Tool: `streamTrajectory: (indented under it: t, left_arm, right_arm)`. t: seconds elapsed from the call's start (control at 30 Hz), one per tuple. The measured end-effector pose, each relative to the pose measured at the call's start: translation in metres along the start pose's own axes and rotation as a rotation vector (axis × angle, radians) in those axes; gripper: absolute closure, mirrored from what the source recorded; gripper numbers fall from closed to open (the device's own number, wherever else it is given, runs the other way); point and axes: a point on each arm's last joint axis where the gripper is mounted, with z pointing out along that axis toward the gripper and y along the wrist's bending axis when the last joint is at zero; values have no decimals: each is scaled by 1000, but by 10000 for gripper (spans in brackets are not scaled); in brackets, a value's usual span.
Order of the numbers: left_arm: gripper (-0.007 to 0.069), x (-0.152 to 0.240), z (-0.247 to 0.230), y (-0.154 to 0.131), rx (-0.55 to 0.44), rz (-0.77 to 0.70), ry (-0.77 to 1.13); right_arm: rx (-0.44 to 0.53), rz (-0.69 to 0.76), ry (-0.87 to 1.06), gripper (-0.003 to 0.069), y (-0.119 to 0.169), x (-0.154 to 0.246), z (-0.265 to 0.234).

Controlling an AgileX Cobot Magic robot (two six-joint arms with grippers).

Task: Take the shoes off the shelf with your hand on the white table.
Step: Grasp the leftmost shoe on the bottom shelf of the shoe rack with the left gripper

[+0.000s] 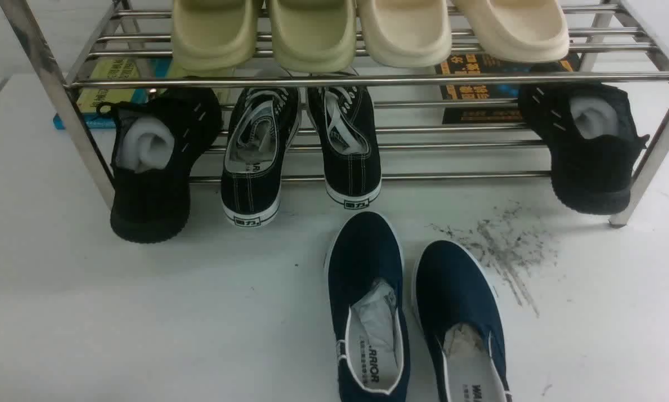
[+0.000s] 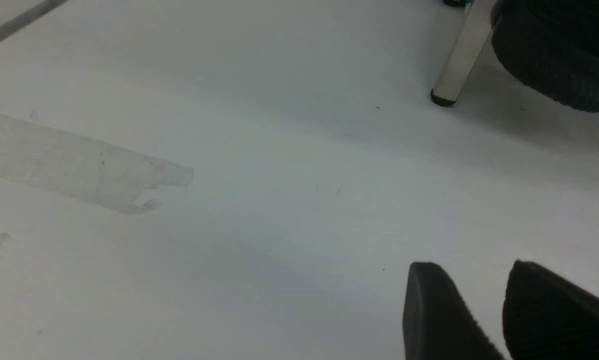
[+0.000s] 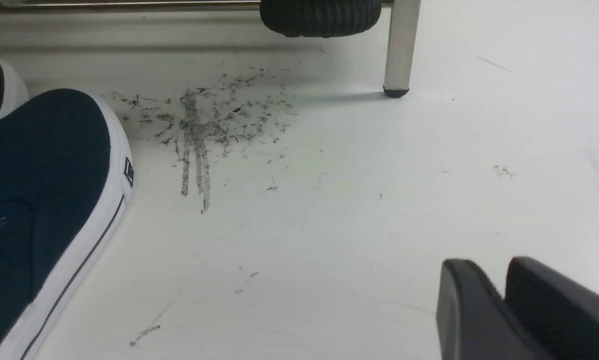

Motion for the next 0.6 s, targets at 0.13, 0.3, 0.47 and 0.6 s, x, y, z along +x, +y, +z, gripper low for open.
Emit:
streamTrajectory:
  t: [0.13,0.3,0.47,0.6]
  left_arm:
    - [384,0,0,0,0,0,0]
    - [384,0,0,0,0,0,0]
    - [384,0,0,0,0,0,0]
    - [384,0,0,0,0,0,0]
  right_arm:
    - [0,0,0,512,0,0,0]
    - [0,0,0,505,0,0,0]
    - [0,0,0,501,0,0,0]
    - [0,0,0,494,0,0,0]
